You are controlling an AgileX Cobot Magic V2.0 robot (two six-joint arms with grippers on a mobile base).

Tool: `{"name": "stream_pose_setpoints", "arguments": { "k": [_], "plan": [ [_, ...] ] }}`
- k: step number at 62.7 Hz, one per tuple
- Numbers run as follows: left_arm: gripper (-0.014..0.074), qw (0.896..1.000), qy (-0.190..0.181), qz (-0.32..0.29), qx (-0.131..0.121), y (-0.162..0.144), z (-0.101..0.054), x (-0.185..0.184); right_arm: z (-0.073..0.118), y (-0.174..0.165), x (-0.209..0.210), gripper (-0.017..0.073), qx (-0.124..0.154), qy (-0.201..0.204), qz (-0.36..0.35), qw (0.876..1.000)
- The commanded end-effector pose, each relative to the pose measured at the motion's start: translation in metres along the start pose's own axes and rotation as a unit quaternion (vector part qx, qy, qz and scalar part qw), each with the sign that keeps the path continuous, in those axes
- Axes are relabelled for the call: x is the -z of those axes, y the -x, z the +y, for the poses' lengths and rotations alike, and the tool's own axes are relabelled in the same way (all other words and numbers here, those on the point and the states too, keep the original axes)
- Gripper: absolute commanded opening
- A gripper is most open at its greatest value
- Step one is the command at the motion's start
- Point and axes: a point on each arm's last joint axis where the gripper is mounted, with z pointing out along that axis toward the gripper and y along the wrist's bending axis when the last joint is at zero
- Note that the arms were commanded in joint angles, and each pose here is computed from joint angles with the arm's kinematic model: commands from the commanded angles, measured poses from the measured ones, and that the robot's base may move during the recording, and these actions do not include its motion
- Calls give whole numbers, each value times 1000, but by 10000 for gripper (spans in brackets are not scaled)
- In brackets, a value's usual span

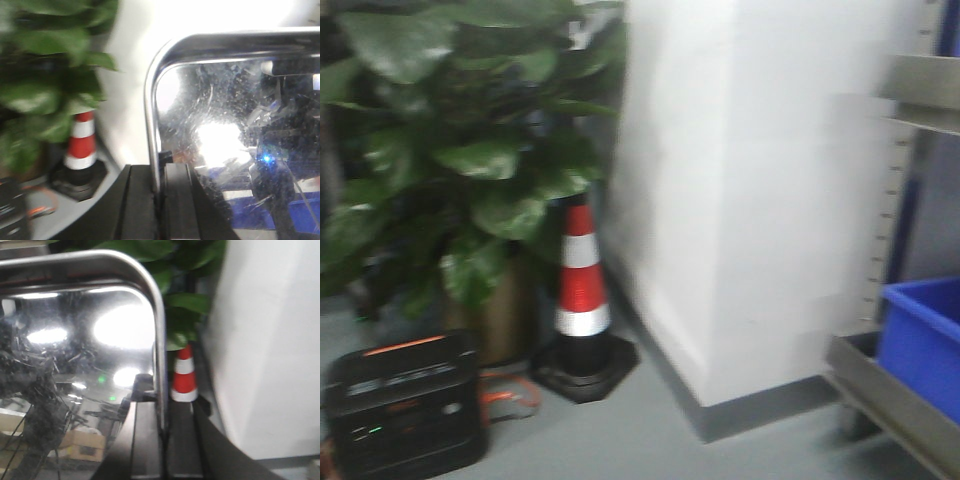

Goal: Stack silver trays without gaps
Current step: 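Turn and drive up to the other rack of blue bins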

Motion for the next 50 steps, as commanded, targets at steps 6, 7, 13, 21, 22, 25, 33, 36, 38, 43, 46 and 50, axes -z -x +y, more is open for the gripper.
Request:
{"name": "stream_pose_setpoints", "arguments": {
  "k": [6, 7, 13, 21, 22, 25, 33, 36, 38, 43, 46, 50],
  "plan": [
    [-17, 1000, -15, -20, 7, 6, -5, 3, 4, 11, 7, -78, -5, 27, -39, 999],
    [-17, 1000, -15, -20, 7, 6, -5, 3, 4, 11, 7, -78, -5, 27, -39, 999],
    [-17, 1000, -15, -20, 7, 6, -5, 3, 4, 11, 7, -78, -5, 27, -39, 999],
    [-17, 1000, -15, -20, 7, 6, -5, 3, 4, 11, 7, -78, -5, 27, -39, 999],
    [-17, 1000, -15, -20, 7, 6, -5, 3, 4, 11, 7, -78, -5, 27, -39, 999],
    [-17, 1000, -15, -20, 7, 6, -5, 3, 4, 11, 7, -78, -5, 27, -39, 999],
    [-17, 1000, -15, -20, 7, 6, -5, 3, 4, 11, 7, -78, -5, 27, -39, 999],
    [-17, 1000, -15, -20, 7, 6, -5, 3, 4, 11, 7, -78, -5, 27, -39, 999],
    [-17, 1000, -15, -20, 7, 6, -5, 3, 4, 11, 7, -78, -5, 27, -39, 999],
    [-17, 1000, -15, -20, 7, 6, -5, 3, 4, 11, 7, -78, -5, 27, -39, 999],
    [-17, 1000, -15, -20, 7, 6, -5, 3, 4, 11, 7, -78, -5, 27, -39, 999],
    [-17, 1000, -15, -20, 7, 6, -5, 3, 4, 11, 7, -78, -5, 27, -39, 999]
  ]
}}
